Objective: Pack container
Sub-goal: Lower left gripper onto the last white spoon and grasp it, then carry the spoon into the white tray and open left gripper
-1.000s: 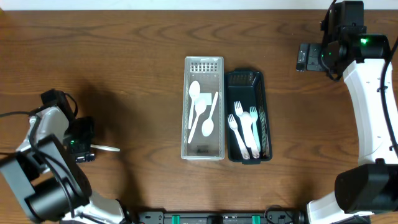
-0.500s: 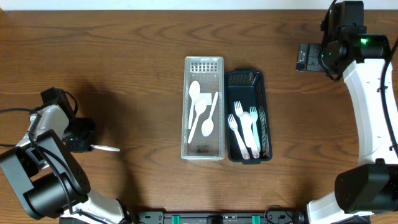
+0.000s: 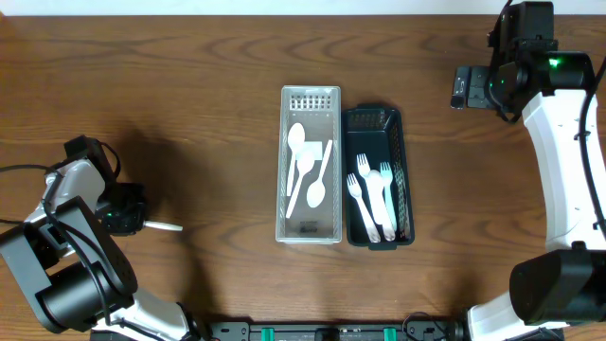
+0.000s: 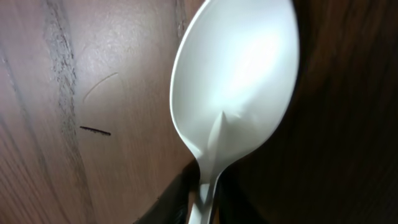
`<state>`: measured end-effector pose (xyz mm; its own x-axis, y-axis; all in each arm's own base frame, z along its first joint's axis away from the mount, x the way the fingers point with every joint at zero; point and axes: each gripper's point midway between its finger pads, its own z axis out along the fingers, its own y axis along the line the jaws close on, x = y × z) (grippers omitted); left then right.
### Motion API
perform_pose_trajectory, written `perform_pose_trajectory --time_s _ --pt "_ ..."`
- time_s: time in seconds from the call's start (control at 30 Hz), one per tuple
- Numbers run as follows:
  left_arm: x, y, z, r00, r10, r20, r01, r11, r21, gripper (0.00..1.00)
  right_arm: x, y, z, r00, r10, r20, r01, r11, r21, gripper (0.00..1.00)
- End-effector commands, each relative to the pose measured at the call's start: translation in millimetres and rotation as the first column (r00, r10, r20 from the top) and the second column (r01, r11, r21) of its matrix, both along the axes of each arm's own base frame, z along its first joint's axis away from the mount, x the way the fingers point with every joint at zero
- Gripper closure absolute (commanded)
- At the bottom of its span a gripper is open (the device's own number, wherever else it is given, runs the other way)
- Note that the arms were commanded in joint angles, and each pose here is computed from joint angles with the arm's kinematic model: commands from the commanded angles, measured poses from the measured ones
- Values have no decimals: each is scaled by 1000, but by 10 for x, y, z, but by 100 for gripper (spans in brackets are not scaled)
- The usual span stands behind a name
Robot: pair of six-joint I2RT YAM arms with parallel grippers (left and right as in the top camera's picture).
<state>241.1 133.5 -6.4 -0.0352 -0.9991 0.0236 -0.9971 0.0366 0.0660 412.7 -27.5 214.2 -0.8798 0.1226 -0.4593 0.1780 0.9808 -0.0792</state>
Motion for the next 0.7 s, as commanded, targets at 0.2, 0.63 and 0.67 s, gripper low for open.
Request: perform_pose_trajectory --time_s 0.2,0.63,0.67 --pt "7 17 4 995 -101 -11 101 995 -15 94 17 -49 24 1000 0 5 0 1000 -10 1" --pt "1009 -850 1453 716 -591 371 534 807 254 94 82 -50 57 999 0 34 0 1000 -10 1" --pt "1047 -1040 1560 670 -632 390 570 774 275 94 82 -50 57 999 0 34 0 1000 -10 1"
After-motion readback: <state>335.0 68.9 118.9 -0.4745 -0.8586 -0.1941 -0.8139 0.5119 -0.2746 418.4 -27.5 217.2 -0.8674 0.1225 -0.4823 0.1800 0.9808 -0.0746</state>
